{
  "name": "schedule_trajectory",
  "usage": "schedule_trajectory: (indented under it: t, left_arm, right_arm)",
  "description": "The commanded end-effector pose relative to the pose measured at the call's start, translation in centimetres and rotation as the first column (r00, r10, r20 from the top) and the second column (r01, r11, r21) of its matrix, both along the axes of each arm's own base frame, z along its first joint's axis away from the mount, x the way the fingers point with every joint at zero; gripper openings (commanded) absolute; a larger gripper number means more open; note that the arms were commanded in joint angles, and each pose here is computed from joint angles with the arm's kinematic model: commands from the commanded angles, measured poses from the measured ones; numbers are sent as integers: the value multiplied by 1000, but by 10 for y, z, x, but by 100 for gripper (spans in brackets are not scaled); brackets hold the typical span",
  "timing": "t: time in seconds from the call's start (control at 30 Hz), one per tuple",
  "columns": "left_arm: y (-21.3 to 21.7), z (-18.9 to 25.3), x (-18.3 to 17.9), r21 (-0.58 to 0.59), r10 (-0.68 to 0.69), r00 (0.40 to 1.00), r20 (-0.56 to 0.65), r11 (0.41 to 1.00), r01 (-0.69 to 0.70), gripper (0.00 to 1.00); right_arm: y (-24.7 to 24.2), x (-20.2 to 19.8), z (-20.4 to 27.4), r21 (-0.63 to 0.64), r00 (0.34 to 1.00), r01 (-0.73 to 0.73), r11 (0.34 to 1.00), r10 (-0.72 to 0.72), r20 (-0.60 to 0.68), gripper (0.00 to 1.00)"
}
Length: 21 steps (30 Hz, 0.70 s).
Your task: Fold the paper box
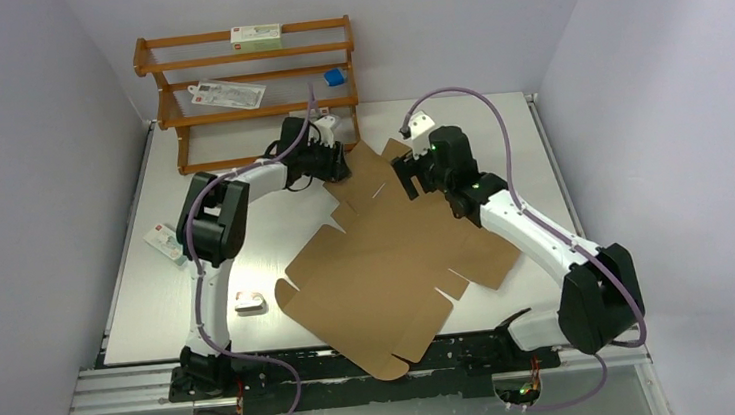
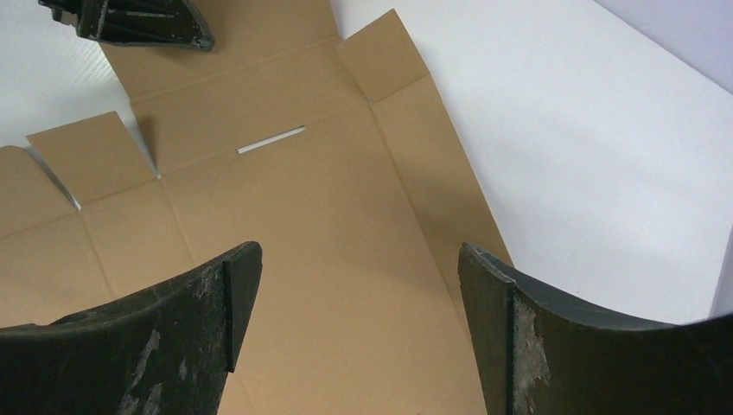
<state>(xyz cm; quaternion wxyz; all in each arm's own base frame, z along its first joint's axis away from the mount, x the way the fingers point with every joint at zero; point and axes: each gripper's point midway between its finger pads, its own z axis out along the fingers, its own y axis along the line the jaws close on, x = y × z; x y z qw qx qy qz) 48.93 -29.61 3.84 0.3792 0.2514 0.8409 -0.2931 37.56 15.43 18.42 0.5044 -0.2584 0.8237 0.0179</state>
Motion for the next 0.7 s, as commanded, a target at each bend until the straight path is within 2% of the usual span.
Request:
schedule_trajectory:
  t: [0.0,0.13,0.37,0.67]
  left_arm:
    - [-11,15,3,-46,-55,998,5,997,55,42]
    - [-10,15,1,-47,-67,998,2,997,67,25]
    - [7,44,-14,-49,-51,996,72,997,55,9]
    - [30,67,-43,-42,-13,989,146,999,20,5]
  right_arm:
    - [2,16,9,-10,999,11,1000,-11,32,88]
    - [4,21,6,-24,1000,4,1000,-4,20,87]
    - [4,36,6,-97,999,-35,995,37,19,89]
    - [17,59,-2,-73,985,-169,983,165,-53,89]
